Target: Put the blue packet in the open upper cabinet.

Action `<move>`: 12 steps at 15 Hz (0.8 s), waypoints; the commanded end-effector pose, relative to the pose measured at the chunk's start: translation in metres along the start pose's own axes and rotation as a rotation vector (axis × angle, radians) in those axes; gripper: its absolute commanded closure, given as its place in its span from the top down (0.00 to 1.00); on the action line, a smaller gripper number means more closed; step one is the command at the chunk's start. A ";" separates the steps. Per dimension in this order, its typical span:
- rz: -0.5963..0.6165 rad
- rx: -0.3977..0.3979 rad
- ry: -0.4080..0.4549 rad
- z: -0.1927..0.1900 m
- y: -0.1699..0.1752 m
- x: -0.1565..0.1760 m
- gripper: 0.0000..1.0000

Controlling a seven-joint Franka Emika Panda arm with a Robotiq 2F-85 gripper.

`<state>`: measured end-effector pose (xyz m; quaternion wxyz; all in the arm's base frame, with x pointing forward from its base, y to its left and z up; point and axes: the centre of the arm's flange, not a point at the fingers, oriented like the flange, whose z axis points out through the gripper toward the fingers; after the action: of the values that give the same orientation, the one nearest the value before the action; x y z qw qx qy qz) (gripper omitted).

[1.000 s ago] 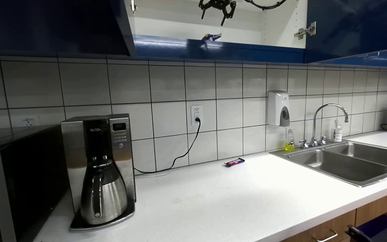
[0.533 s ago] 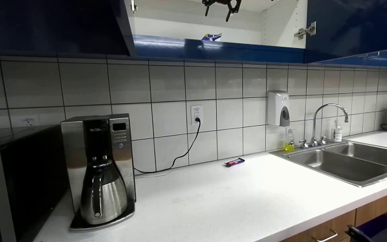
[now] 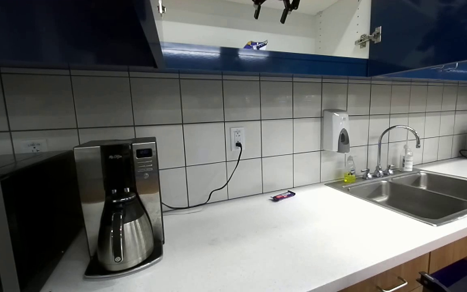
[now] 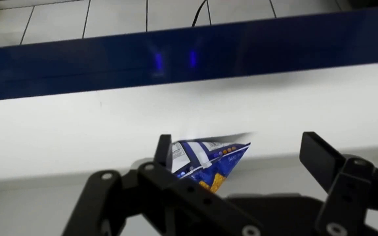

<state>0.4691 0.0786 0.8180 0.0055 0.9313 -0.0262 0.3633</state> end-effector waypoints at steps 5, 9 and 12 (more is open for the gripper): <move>-0.237 0.081 -0.156 -0.012 0.011 -0.057 1.00; -0.263 0.113 -0.233 0.002 0.011 -0.082 1.00; -0.248 0.150 -0.302 0.020 0.013 -0.100 1.00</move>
<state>0.4219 0.0761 0.7584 -0.0037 0.9643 0.1016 0.2445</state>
